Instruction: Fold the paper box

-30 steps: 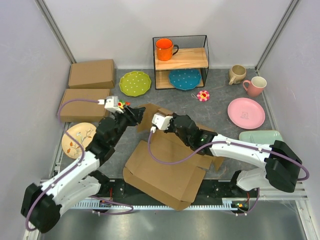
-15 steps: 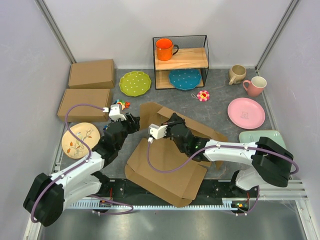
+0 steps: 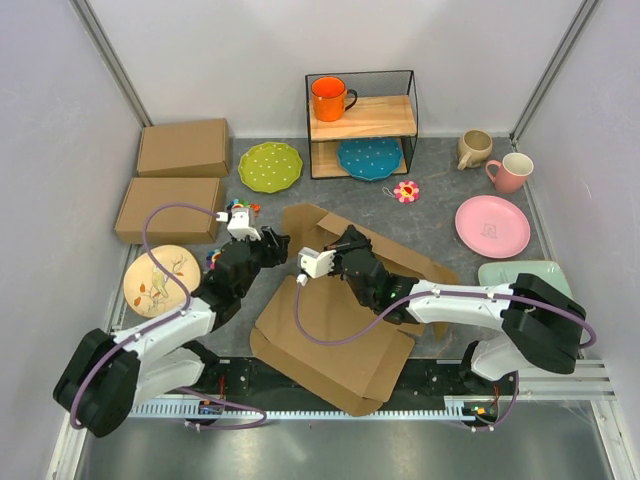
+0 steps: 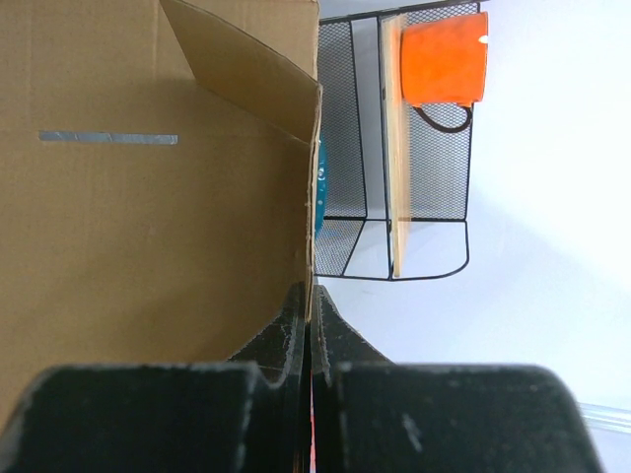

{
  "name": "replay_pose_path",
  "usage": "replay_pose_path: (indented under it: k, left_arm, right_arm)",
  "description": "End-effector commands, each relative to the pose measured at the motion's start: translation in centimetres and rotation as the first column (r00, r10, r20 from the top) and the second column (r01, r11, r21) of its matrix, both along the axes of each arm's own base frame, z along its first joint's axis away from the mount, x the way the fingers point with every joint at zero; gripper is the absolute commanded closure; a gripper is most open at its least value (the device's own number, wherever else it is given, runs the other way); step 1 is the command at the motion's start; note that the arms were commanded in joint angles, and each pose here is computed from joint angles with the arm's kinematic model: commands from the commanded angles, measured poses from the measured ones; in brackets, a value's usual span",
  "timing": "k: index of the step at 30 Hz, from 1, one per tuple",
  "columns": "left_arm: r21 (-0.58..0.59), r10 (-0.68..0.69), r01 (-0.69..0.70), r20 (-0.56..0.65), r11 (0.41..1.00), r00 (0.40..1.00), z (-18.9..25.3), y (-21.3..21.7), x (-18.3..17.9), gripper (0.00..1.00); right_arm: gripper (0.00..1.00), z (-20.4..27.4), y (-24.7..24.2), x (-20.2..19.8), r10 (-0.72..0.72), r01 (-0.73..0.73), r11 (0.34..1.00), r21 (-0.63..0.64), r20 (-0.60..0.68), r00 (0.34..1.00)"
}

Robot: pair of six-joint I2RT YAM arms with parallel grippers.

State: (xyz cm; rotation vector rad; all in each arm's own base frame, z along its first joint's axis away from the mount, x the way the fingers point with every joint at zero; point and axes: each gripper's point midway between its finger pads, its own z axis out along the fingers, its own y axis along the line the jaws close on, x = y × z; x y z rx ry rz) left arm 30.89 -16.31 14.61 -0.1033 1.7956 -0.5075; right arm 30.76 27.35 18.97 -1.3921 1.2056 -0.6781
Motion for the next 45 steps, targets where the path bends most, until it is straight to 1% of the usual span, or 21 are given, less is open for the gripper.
replay_pose_path:
  k: [1,2,3,7,10,11,13,14,20,23,26,30,31,33,34,36,37,39,40,43,45]
  left_arm:
    - [0.026,-0.019,0.018,0.039,1.0,0.999,0.7,-0.7,1.2,0.38]
    - [0.026,-0.011,0.01,0.038,1.0,0.999,0.7,-0.7,1.5,0.39]
    - [0.043,-0.009,0.009,0.008,0.999,1.0,-0.5,-0.9,1.8,0.39]
    - [0.045,-0.018,0.018,-0.004,0.999,1.0,-0.8,-1.6,2.7,0.44]
    - [0.021,-0.034,0.034,0.017,0.999,0.999,-0.1,-2.1,2.8,0.56]
    - [0.01,-0.051,0.05,0.031,0.999,0.998,0.4,-2.4,2.7,0.63]
    - [0.0,-0.082,0.082,0.043,0.997,0.996,0.8,-2.9,2.6,0.69]
    - [-0.005,-0.094,0.094,0.049,0.996,0.994,1.1,-3.1,2.4,0.75]
    - [-0.061,-0.166,0.171,0.078,0.983,0.983,2.5,-4.2,1.0,0.93]
    - [-0.092,-0.198,0.206,0.095,0.974,0.976,3.3,-4.7,0.2,0.98]
    - [-0.11,-0.222,0.233,0.105,0.966,0.969,3.7,-5.1,-0.5,0.98]
    - [-0.082,-0.213,0.222,0.105,0.972,0.971,3.4,-4.6,-0.8,0.98]
    - [-0.073,-0.201,0.208,0.097,0.975,0.975,3.1,-4.3,-0.8,0.94]
    - [-0.035,-0.164,0.167,0.082,0.985,0.983,2.6,-3.4,-0.7,0.8]
    - [-0.013,-0.155,0.156,0.072,0.988,0.985,2.3,-3.1,-0.6,0.6]
    - [0.048,-0.116,0.113,0.057,0.992,0.992,1.8,-2.1,-0.2,0.48]
    - [0.073,-0.098,0.096,0.03,0.993,0.995,1.2,-1.7,-0.2,0.38]
    - [0.091,-0.055,0.052,0.024,0.994,0.998,0.9,-1.0,0.3,0.27]
    - [0.104,-0.052,0.05,0.022,0.993,0.998,0.5,-1.1,0.6,0.23]
    - [0.155,-0.064,0.063,-0.001,0.986,0.998,-0.5,-1.5,1.6,0.24]
    - [0.15,-0.077,0.074,0.01,0.986,0.997,-0.4,-2.0,2.1,0.25]
  right_arm:
    - [1.0,1.9,-0.4,-0.1,-0.019,0.018,0.999,0.033,0.026,0.999]
    - [1.0,2.2,-0.5,-0.1,-0.022,0.021,0.999,0.04,0.03,0.999]
    - [1.0,2.2,-0.5,-0.2,-0.017,0.016,0.999,0.036,0.029,0.999]
    - [1.0,2.5,-0.8,-0.3,-0.024,0.023,0.999,0.029,0.028,0.999]
    - [1.0,2.7,-1.1,-0.3,-0.027,0.026,0.999,0.026,0.028,0.999]
    - [1.0,2.7,-1.1,-0.3,-0.027,0.026,0.999,0.027,0.029,0.999]
    - [1.0,2.5,-1.1,-0.4,-0.027,0.026,0.999,0.023,0.026,0.999]
    - [1.0,2.4,-1.1,-0.4,-0.028,0.028,0.999,0.021,0.026,0.999]
    - [1.0,2.2,-1.1,-0.4,-0.034,0.033,0.999,0.025,0.024,0.999]
    - [1.0,2.0,-1.2,-0.3,-0.043,0.042,0.999,0.024,0.026,0.999]
    - [1.0,2.0,-1.1,-0.3,-0.046,0.045,0.999,0.026,0.028,0.999]
    - [1.0,2.0,-1.0,-0.3,-0.047,0.047,0.998,0.033,0.025,0.999]
    - [1.0,2.0,-1.0,-0.4,-0.048,0.047,0.998,0.04,0.021,0.999]
    - [1.0,1.8,-1.1,-0.4,-0.05,0.049,0.998,0.036,0.016,0.999]
    - [1.0,1.8,-1.2,-0.4,-0.052,0.051,0.998,0.035,0.015,0.999]
    - [1.0,1.7,-1.2,-0.4,-0.052,0.051,0.998,0.037,0.015,0.999]
    - [1.0,1.7,-1.2,-0.4,-0.05,0.05,0.998,0.036,0.014,0.999]
    - [1.0,1.9,-1.3,-0.5,-0.049,0.048,0.998,0.043,0.017,0.999]
    - [1.0,2.0,-1.2,-0.5,-0.048,0.047,0.998,0.046,0.018,0.999]
    - [1.0,2.1,-1.2,-0.6,-0.043,0.042,0.998,0.053,0.016,0.999]
    - [1.0,2.1,-1.2,-0.6,-0.04,0.04,0.998,0.053,0.012,0.999]
